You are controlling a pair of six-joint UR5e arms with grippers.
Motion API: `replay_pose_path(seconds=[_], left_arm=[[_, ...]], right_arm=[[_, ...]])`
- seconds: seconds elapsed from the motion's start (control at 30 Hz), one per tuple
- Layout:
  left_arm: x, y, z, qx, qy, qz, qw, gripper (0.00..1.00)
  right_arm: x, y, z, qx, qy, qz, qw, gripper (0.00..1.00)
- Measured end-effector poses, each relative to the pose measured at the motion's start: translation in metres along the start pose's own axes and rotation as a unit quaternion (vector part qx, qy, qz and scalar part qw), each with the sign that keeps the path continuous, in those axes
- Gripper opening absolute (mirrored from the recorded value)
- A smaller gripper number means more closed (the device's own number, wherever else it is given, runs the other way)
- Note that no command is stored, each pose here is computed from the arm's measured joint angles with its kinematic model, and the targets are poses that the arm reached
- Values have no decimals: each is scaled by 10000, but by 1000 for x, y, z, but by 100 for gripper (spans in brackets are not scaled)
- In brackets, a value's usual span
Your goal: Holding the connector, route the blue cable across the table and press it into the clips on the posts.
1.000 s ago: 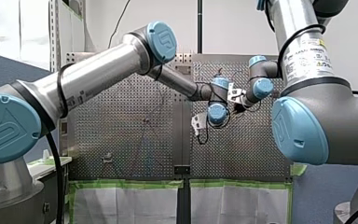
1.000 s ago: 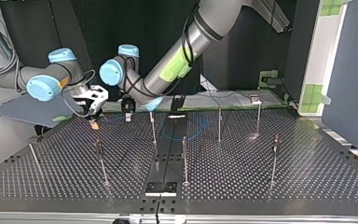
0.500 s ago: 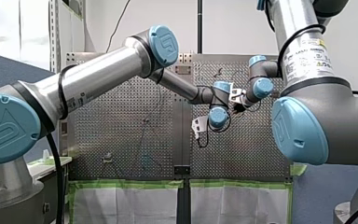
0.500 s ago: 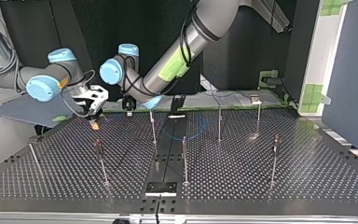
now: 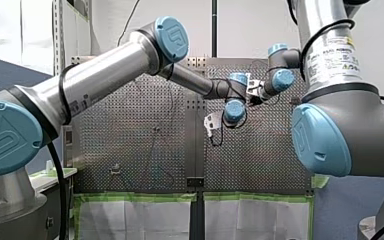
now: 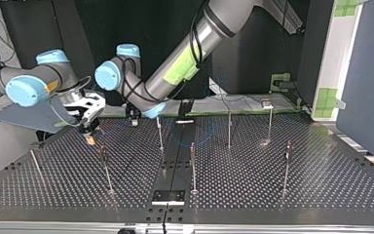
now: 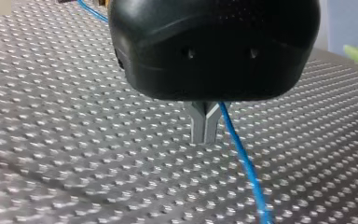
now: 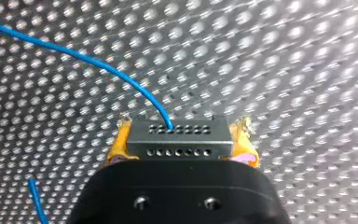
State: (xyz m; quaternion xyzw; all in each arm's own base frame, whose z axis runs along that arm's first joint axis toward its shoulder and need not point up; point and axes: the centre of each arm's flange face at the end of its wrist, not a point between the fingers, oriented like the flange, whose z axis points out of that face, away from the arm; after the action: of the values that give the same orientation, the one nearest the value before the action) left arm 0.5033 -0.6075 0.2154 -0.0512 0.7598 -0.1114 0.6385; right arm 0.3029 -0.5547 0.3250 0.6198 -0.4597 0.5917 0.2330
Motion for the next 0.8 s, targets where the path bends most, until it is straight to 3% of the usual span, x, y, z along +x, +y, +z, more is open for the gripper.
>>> replay_pose_path(seconds=[0.4,0.8], left_arm=[[-74,-14,-23,89,-372,-290,9988,0],[-147,-17,-45,187,-709,-585,9956,0]], right_arm=[[49,-17,-28,77,222,-10,9997,0],[78,-23,-49,183,357,-28,9992,0]])
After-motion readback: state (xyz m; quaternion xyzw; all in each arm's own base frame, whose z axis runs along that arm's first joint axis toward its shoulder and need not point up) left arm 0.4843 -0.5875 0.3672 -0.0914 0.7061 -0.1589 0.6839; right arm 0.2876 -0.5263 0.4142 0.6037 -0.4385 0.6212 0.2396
